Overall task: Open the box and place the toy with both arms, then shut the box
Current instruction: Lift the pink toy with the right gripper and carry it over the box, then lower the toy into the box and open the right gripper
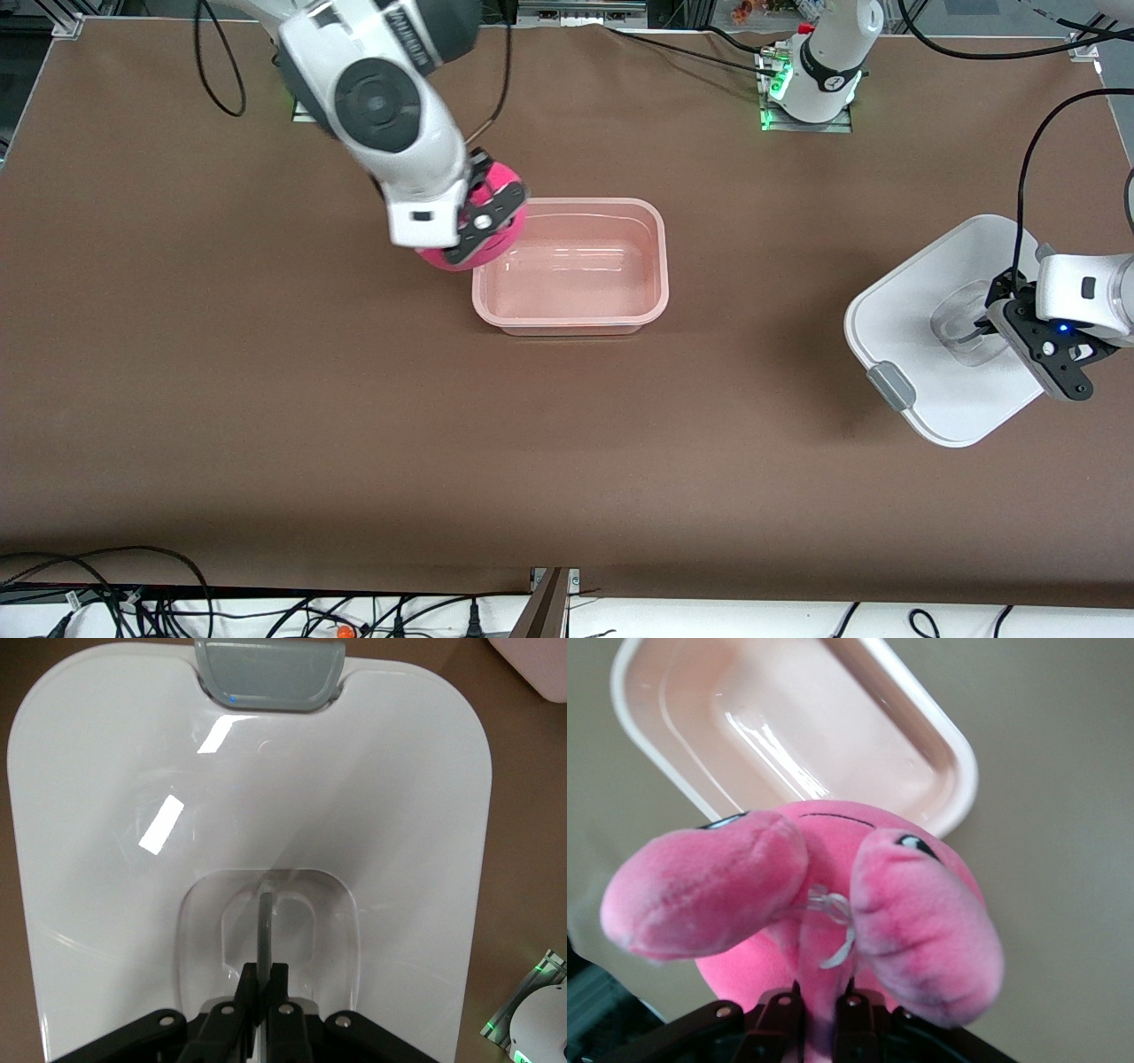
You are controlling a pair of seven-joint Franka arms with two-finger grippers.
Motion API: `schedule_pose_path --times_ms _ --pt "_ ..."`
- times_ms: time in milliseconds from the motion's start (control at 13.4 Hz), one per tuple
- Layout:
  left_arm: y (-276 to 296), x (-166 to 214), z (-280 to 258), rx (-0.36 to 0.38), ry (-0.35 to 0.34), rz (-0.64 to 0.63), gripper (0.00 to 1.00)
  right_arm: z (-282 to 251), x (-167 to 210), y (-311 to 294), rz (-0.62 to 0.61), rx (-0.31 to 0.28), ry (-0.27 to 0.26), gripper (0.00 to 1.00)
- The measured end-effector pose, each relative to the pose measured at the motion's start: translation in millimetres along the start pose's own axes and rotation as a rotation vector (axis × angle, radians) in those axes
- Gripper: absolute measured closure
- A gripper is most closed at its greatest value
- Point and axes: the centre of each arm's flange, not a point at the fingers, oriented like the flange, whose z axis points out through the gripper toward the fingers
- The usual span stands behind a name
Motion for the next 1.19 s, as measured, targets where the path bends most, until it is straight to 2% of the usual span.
schedule_pose_path --times_ms 224,448,746,1045,1194 --pt "0 0 0 0.000 0.000 0.000 0.93 29 32 -36 -0.121 -0.070 -0.043 0.89" --pt "0 0 0 -0.001 0.000 0.000 0.93 64 59 -65 -0.221 -0.168 -0.091 0.89" --pt "0 0 0 -0.001 -0.001 0.000 0.93 83 74 -78 -0.335 -0.267 -0.135 0.89" --pt "0 0 1 -0.002 -0.001 0.000 0.93 117 96 -71 -0.373 -0.290 -0.134 0.89" --pt "0 -1 1 -0.002 -0.002 -0.001 0.93 156 112 -71 -0.387 -0.328 -0.162 0.89"
